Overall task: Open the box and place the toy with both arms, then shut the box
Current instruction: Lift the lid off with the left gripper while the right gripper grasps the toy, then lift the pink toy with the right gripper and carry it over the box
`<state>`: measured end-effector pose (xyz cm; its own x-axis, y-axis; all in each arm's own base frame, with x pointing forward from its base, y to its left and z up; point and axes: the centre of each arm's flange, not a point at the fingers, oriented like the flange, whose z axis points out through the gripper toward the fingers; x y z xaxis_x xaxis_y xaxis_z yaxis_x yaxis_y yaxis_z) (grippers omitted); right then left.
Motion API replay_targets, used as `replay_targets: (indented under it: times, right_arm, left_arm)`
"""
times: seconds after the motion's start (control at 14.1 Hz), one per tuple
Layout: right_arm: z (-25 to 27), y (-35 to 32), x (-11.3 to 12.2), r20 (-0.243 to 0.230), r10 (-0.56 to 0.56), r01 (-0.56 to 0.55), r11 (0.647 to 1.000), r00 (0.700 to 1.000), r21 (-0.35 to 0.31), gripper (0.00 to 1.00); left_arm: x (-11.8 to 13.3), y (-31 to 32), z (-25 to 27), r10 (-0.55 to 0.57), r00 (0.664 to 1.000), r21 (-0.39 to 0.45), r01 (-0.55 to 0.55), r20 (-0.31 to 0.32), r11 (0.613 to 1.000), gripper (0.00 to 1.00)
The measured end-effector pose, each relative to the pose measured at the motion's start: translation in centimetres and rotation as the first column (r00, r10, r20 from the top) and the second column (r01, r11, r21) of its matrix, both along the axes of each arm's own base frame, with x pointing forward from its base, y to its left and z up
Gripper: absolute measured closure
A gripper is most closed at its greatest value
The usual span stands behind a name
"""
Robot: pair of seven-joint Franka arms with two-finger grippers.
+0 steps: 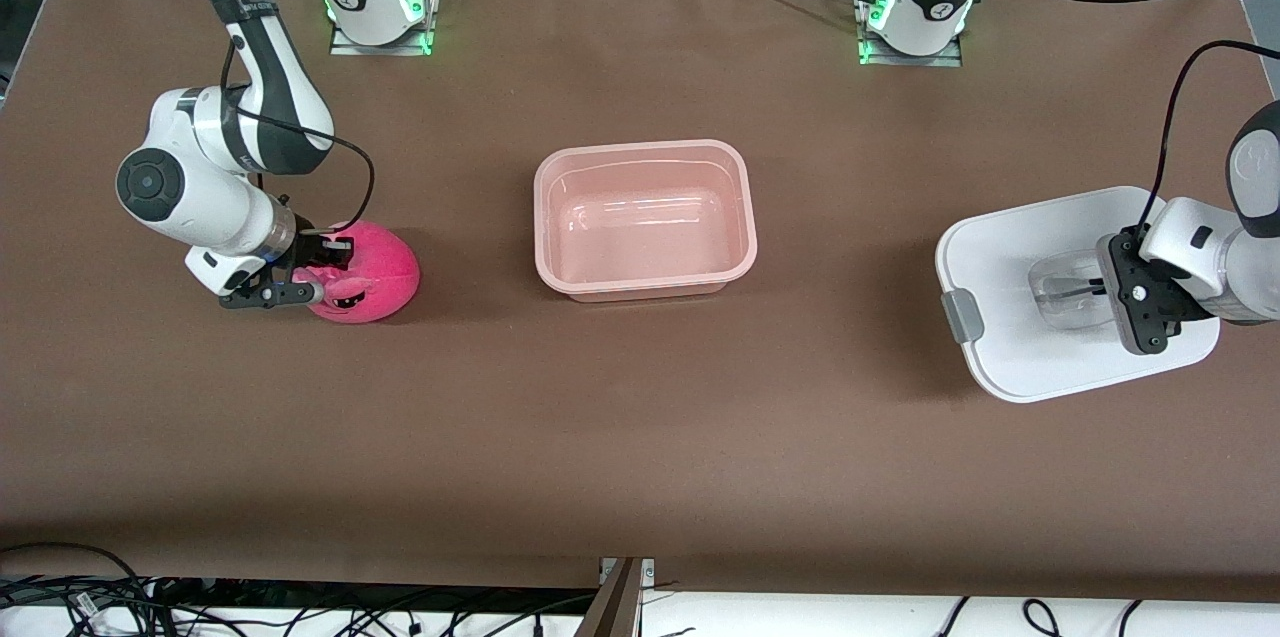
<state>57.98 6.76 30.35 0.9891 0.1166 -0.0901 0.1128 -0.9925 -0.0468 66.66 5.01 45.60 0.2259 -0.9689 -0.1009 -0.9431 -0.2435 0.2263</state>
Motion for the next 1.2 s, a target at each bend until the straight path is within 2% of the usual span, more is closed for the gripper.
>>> replay_targets:
  times: [0.28, 0.42, 0.5, 0.64, 0.85, 0.92, 1.06, 1.2]
  right_arm:
    - [5.8, 2.9, 1.9, -0.013, 0.184, -0.183, 0.983, 0.983, 0.027, 0.91]
    - [9.9, 6.4, 2.3, -0.018, 0.297, -0.296, 0.954, 0.955, 0.039, 0.91]
    - [11.9, 8.4, 2.3, -0.01, 0.374, -0.373, 0.927, 0.927, 0.046, 0.91]
    - [15.0, 11.8, 2.1, 0.023, 0.538, -0.538, 0.841, 0.843, 0.056, 0.91]
    - [17.5, 17.9, 0.6, 0.062, 0.691, -0.693, 0.72, 0.72, 0.038, 0.91]
    - [18.0, 20.3, -0.3, 0.061, 0.747, -0.749, 0.662, 0.662, 0.016, 0.91]
    - [18.4, 24.9, -2.5, 0.05, 0.854, -0.854, 0.52, 0.519, -0.024, 0.91]
    - [18.2, 28.0, -4.2, 0.04, 0.917, -0.917, 0.398, 0.397, -0.035, 0.91]
  left_arm:
    - [-0.1, 0.5, 0.0, 0.003, 1.0, 0.0, -0.003, -0.002, 1.0, 0.93]
    - [-0.1, 0.7, 0.0, 0.005, 1.0, -0.001, -0.005, -0.004, 1.0, 0.93]
    - [-0.1, 0.7, 0.0, 0.005, 1.0, -0.001, -0.005, -0.004, 1.0, 0.93]
    - [-0.1, 0.7, 0.0, 0.005, 1.0, -0.001, -0.005, -0.004, 1.0, 0.93]
    - [-0.1, 0.7, 0.0, 0.004, 1.0, -0.001, -0.004, -0.005, 1.0, 0.93]
    - [-0.1, 0.7, 0.0, 0.004, 1.0, -0.002, -0.004, -0.005, 1.0, 0.93]
    - [-0.1, 0.7, 0.0, 0.004, 1.0, -0.002, -0.004, -0.006, 1.0, 0.93]
    - [-0.1, 0.7, 0.0, 0.004, 1.0, -0.002, -0.004, -0.006, 1.0, 0.93]
